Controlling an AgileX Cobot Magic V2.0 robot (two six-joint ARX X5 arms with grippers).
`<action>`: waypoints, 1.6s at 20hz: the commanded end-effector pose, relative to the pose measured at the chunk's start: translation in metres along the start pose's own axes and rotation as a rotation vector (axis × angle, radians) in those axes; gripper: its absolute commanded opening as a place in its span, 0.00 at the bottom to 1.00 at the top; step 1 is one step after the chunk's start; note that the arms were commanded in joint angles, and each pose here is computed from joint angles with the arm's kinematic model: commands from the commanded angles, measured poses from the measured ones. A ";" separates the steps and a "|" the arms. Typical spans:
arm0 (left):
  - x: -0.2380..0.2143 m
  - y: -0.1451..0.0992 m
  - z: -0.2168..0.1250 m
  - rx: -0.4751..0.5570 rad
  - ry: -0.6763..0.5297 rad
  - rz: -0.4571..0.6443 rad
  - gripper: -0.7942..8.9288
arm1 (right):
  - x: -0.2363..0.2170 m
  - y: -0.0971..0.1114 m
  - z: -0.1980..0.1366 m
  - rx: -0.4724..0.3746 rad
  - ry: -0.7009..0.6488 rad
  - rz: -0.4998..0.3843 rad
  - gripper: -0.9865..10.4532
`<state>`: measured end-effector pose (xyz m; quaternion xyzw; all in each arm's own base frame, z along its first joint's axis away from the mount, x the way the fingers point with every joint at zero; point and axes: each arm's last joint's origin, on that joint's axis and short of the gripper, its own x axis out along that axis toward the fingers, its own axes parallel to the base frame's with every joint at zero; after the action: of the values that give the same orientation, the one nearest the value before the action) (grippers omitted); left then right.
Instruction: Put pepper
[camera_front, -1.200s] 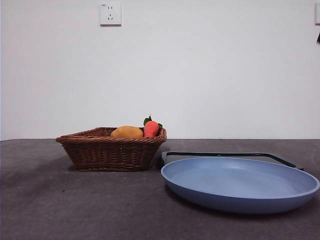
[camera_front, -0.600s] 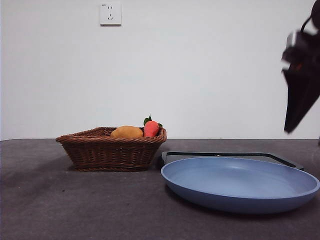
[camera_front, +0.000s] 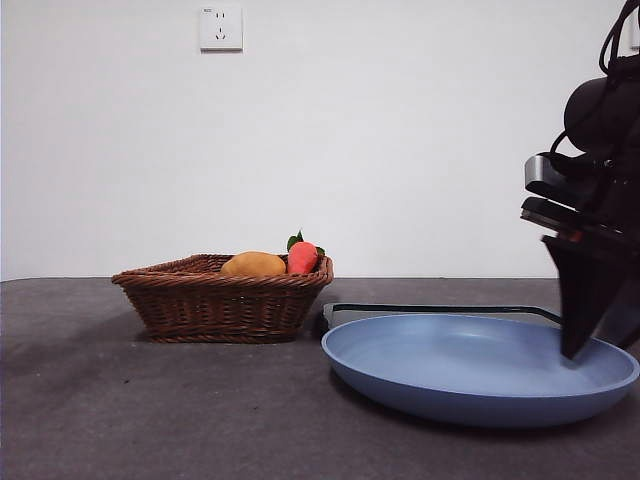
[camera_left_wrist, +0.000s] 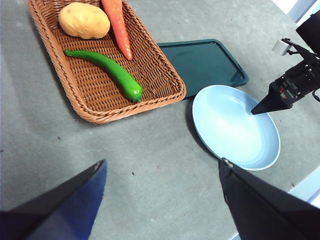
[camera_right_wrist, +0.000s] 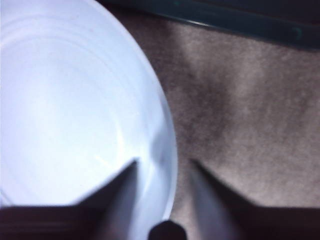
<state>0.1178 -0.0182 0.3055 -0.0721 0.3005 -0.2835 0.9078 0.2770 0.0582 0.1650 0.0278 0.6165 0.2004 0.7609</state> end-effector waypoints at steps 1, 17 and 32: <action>-0.002 -0.002 0.004 0.005 -0.017 -0.002 0.48 | 0.001 0.000 0.005 -0.006 -0.008 -0.001 0.09; 0.106 -0.011 0.085 0.009 0.166 0.156 0.48 | -0.120 0.022 -0.038 0.012 -0.346 -0.040 0.09; 0.296 0.005 0.085 -0.013 0.373 0.314 0.48 | -0.154 0.035 -0.064 -0.023 -0.482 -0.048 0.09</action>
<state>0.3605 -0.1769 0.2245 0.0312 0.4743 -0.1480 0.8673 0.1801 0.0240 0.2986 0.0453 0.4237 0.1755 0.8875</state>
